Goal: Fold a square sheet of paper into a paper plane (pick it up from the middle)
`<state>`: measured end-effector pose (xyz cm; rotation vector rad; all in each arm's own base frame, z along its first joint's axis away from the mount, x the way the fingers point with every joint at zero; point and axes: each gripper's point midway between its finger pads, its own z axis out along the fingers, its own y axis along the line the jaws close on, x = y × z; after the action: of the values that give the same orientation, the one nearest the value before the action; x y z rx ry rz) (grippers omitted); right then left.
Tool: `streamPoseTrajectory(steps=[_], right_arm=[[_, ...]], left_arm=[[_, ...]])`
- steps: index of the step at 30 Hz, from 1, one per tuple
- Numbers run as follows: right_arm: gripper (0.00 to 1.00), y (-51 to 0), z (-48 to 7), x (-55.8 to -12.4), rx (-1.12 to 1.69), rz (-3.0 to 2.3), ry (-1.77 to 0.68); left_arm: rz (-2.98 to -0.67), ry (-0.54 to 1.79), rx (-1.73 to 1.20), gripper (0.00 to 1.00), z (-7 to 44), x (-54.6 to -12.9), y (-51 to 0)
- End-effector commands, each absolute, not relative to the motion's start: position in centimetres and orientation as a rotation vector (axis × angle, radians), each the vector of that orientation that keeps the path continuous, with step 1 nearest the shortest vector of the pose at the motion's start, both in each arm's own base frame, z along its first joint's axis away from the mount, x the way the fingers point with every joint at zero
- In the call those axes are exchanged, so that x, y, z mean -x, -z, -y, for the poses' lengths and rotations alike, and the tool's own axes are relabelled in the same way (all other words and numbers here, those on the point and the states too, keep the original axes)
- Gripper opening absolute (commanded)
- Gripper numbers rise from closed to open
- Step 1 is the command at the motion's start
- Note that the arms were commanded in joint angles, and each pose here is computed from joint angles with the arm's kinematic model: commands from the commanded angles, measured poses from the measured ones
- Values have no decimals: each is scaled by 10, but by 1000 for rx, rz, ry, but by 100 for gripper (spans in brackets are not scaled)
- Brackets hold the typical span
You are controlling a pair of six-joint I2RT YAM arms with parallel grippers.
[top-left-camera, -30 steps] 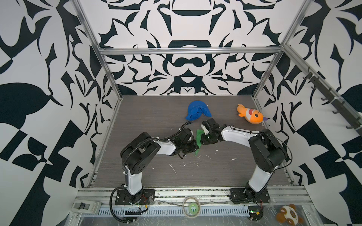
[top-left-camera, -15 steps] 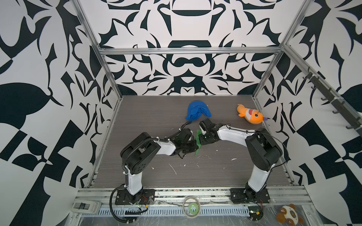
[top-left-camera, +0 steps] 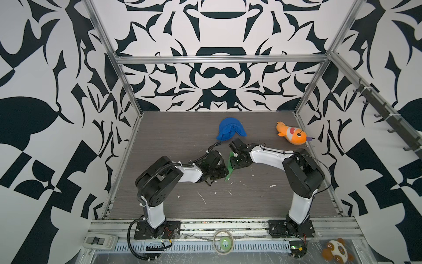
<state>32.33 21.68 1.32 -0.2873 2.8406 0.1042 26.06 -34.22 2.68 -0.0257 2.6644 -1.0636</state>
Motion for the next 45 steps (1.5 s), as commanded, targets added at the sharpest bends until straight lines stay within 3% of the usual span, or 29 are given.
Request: streamPoseTrajectory(steps=[1,10,21,31,39,45], right_arm=[[47,47,-175,-265,291,-3110,126],[47,48,-177,-265,273,-3116,110],[47,50,-178,-264,273,-3122,101],[46,53,-176,-262,261,-3132,124],[46,56,-175,-261,249,-3142,132],[45,56,-176,-260,243,-3145,123]], left_arm=[[-2681,1023,89,19,325,-256,-28],[-2568,1218,66,19,345,-263,-62],[-2670,1123,87,20,337,-256,-33],[-2757,1050,108,9,329,-246,-14],[-2853,909,68,9,321,-229,2],[-2737,976,40,10,328,-243,-33]])
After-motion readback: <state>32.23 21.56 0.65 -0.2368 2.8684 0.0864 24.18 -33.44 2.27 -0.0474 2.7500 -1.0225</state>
